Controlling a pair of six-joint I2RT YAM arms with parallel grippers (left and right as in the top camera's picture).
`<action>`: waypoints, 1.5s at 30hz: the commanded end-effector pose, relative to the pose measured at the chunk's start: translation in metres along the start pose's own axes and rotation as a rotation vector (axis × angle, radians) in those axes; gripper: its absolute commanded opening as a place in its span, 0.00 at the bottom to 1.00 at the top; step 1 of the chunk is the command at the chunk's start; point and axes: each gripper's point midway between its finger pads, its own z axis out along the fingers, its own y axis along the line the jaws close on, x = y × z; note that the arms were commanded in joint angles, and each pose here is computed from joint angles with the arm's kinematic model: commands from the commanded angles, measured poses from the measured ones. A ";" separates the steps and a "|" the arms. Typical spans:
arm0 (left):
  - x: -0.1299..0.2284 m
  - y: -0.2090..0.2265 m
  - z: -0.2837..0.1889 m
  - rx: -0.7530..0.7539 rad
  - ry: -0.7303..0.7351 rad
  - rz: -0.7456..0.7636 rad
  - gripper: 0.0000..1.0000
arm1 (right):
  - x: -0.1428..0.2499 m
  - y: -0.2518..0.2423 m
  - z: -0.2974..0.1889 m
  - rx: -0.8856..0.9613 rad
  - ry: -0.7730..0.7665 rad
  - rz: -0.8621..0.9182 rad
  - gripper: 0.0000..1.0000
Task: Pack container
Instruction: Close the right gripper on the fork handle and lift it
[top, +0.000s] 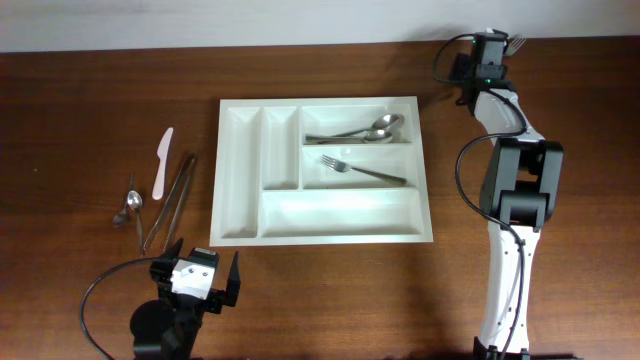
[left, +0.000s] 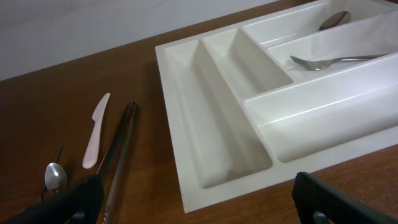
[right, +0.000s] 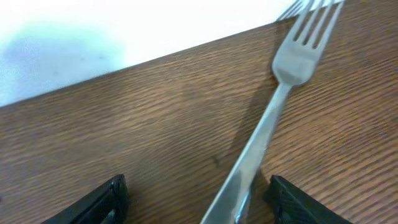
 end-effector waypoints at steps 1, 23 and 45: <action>0.000 -0.001 0.000 0.006 -0.006 -0.014 0.99 | 0.056 -0.036 0.024 0.085 0.101 -0.006 0.66; 0.000 -0.001 0.000 0.006 -0.006 -0.014 0.99 | 0.072 -0.049 0.023 0.120 0.164 0.004 0.23; 0.000 -0.001 0.000 0.007 -0.006 -0.014 0.99 | 0.121 -0.059 0.008 0.153 0.373 -0.034 0.09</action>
